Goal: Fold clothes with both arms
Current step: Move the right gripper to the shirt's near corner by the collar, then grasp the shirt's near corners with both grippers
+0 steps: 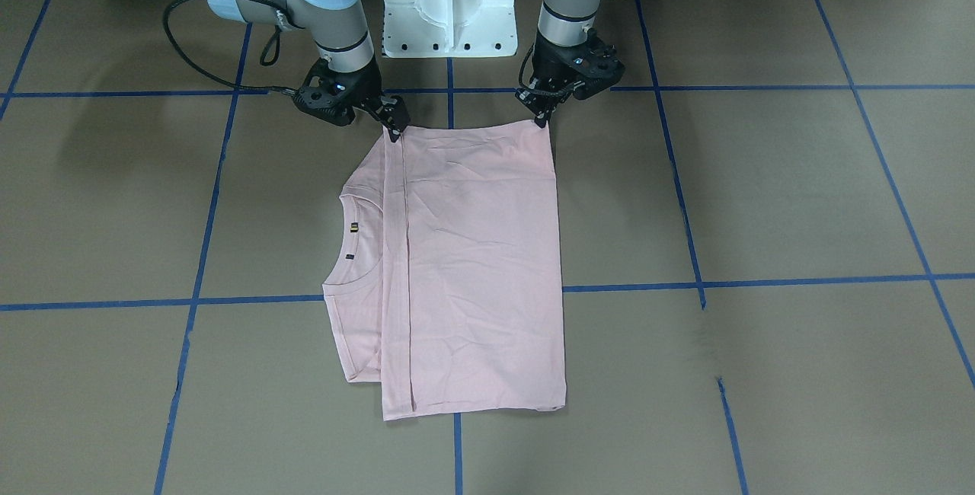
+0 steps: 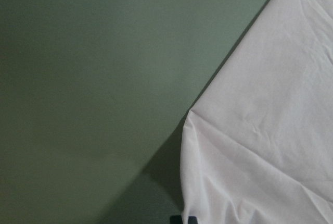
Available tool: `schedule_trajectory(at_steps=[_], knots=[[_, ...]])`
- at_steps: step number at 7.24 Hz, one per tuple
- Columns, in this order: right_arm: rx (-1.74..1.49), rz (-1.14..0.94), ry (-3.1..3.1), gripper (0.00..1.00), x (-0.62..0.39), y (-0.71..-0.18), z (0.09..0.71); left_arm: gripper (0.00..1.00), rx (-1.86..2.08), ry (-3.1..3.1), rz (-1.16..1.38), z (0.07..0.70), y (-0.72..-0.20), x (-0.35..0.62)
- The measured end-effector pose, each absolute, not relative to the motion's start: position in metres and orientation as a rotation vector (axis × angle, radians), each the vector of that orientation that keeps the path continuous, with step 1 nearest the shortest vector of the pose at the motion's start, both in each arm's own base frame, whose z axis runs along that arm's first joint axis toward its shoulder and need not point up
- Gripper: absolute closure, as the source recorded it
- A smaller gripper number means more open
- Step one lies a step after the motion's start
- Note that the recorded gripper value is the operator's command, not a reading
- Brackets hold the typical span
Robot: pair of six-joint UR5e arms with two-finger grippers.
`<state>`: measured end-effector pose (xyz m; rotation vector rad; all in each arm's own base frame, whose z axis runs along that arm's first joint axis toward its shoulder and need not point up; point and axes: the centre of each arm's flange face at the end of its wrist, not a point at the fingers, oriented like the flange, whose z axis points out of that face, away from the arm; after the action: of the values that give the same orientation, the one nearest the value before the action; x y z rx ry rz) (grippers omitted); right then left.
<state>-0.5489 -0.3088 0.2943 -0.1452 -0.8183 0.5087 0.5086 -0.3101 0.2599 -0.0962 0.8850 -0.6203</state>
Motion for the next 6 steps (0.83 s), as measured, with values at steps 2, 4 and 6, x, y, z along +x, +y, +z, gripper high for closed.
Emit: schedule_trajectory(at_steps=[2,4,6], knots=[[-0.145,0.508,-0.801,0.00,-0.5592,-0.3110,0.2999,1.00,-0.096,0.887,-0.620,0.2588,-0.3098,0.5080],[-0.145,0.506,-0.800,0.01,-0.5632,-0.3118,0.2975,1.00,-0.097,0.894,-0.619,0.2562,-0.3094,0.5055],[-0.143,0.503,-0.799,0.03,-0.5638,-0.3121,0.2971,1.00,-0.097,0.893,-0.619,0.2567,-0.3095,0.5048]])
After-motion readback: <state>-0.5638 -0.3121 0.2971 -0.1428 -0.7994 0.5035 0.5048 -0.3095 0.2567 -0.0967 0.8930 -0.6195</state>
